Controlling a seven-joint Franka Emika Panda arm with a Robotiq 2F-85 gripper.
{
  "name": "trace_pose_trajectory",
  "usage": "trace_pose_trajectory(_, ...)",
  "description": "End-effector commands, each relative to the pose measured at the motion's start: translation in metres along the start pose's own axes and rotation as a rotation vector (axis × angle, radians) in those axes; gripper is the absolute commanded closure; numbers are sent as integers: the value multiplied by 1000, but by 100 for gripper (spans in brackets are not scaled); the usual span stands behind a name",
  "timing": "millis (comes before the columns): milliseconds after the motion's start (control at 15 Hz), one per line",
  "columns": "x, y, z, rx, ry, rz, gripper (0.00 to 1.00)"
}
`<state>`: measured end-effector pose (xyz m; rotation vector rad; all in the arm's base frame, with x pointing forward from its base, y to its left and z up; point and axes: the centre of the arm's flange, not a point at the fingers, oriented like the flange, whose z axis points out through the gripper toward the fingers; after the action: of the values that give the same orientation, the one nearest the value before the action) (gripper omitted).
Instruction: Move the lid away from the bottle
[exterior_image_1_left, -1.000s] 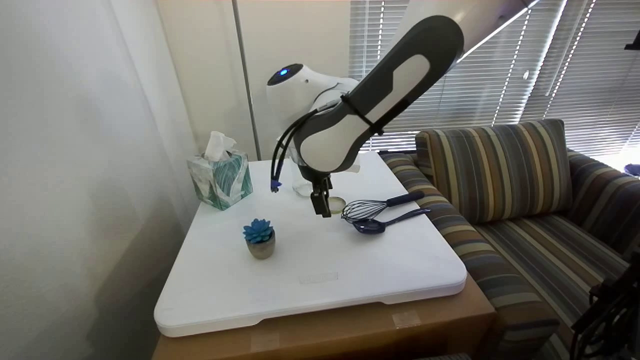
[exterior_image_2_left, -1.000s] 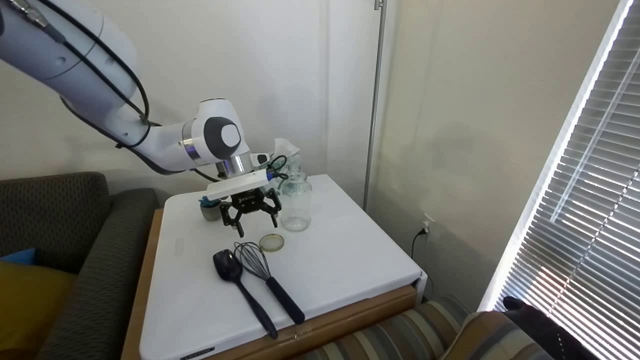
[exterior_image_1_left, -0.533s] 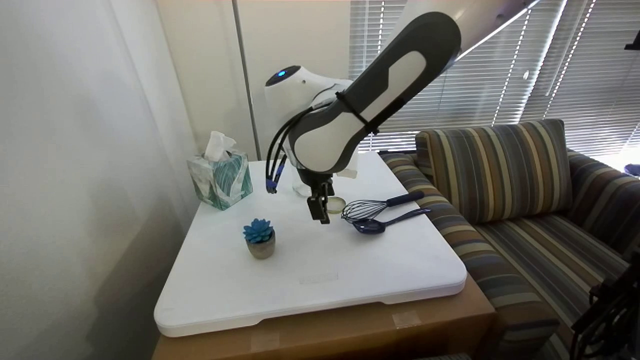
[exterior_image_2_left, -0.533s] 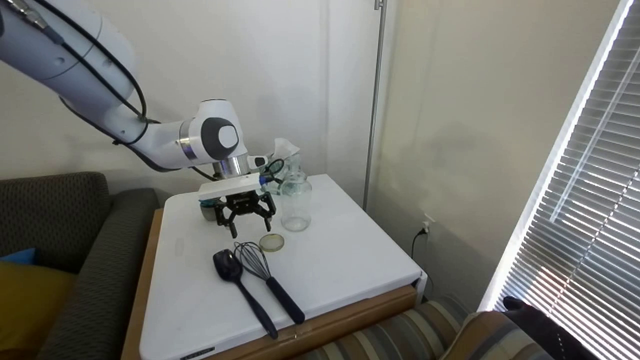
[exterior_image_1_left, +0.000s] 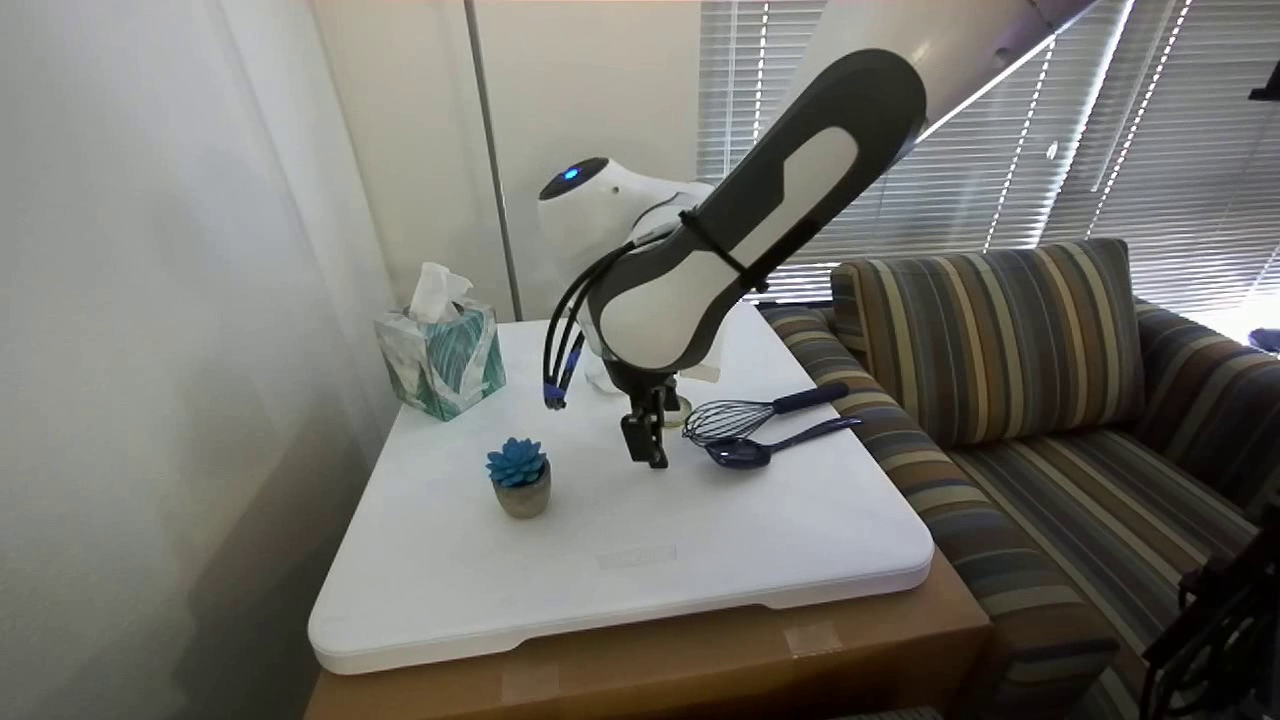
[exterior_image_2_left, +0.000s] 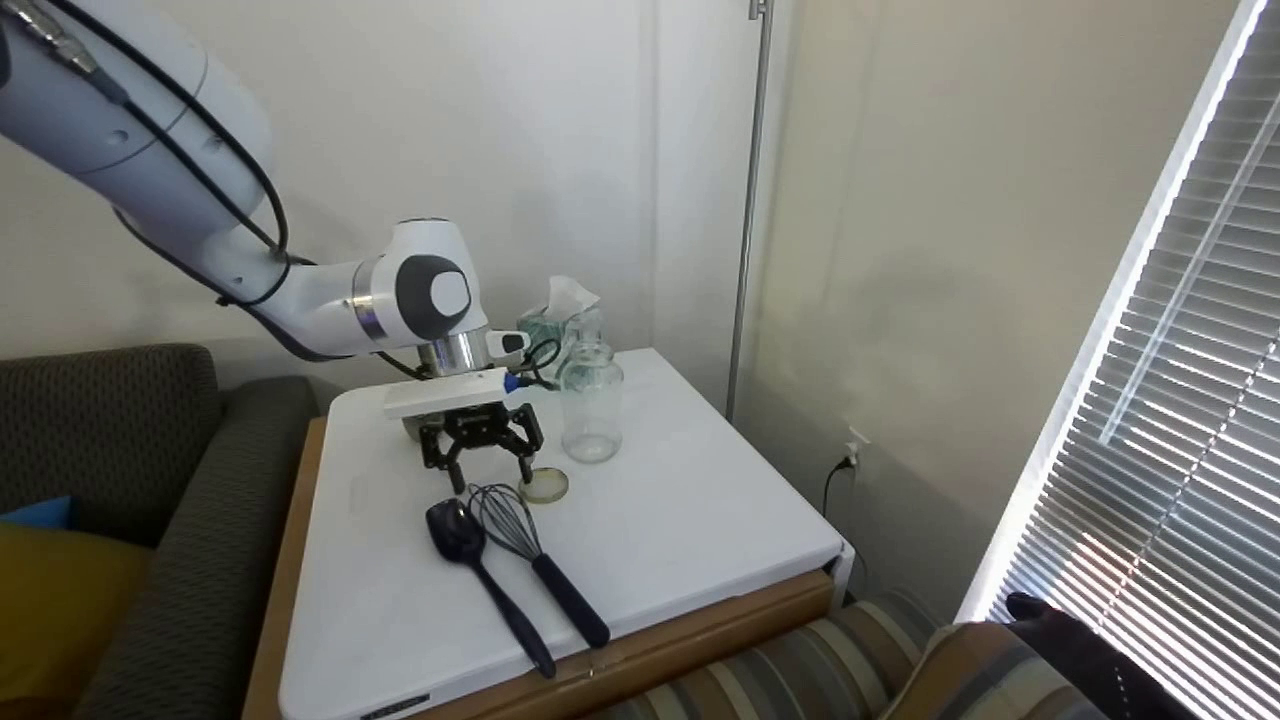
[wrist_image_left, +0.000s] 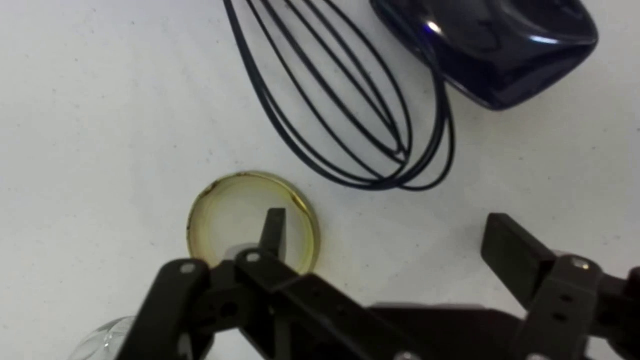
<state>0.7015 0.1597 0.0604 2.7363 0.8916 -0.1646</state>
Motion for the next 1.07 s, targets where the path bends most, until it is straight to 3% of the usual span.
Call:
trace_pose_trajectory(0,-7,-2,10,-17,21,8,0)
trace_pose_trajectory(333,-8,6,12,-31,94,-3,0)
trace_pose_trajectory(600,-19,29,15,3,220,110,0)
trace_pose_trajectory(1000,-43,59,20,122,284,302,0)
